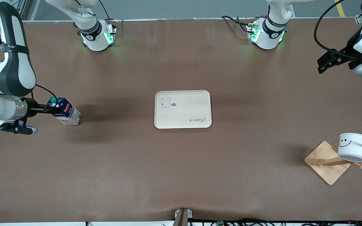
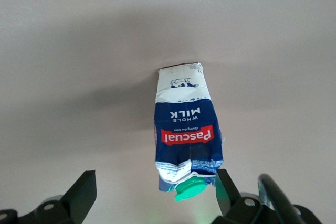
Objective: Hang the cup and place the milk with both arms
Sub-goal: 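Lower the milk carton onto the table with the right gripper, then open the right gripper and withdraw it from the carton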
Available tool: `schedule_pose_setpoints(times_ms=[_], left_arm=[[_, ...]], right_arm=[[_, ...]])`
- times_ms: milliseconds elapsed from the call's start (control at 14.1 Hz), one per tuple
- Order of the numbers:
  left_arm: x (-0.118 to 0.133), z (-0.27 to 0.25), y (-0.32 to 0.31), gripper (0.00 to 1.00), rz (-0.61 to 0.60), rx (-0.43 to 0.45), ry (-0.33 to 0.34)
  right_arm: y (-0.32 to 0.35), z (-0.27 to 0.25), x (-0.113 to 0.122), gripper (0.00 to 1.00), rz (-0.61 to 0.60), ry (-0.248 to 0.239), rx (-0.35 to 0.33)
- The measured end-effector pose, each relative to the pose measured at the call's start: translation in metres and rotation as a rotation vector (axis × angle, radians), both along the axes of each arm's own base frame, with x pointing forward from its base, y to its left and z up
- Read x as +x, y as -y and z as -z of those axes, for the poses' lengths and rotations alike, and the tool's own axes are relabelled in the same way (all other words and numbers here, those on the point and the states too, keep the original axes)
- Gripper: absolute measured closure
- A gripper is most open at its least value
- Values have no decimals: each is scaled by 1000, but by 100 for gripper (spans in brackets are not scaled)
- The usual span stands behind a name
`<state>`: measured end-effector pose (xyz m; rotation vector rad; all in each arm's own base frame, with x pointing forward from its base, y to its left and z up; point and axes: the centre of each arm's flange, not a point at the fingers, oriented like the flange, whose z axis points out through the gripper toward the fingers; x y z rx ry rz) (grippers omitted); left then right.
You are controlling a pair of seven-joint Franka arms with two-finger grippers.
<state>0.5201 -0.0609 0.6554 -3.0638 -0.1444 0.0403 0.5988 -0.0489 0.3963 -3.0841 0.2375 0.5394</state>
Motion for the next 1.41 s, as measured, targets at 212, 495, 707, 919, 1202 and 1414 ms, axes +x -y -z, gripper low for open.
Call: schedule_pose_setpoints(times_ms=[212,495,707,919,1202,1414], left_arm=[[0,3,0,0,1,-3,-6],[0,8,0,0,1,-2,-16],[0,9,1,0,1,-2,-20],[1,9,1,0,2,-3,-11],[3,15,2,0,5,-4,-4],[2,15,2,0,6,-3,-3]], right_arm=[[-5,-3,0,0,-9,-6,0],[-7,-7,2,0,-13,-4,0],[-21,-56,15,0,-35,43,-2],[-35,-128,16,0,-58,69,-1],[-42,-176,7,0,-55,109,58],[-41,-230,-22,0,-51,198,86]])
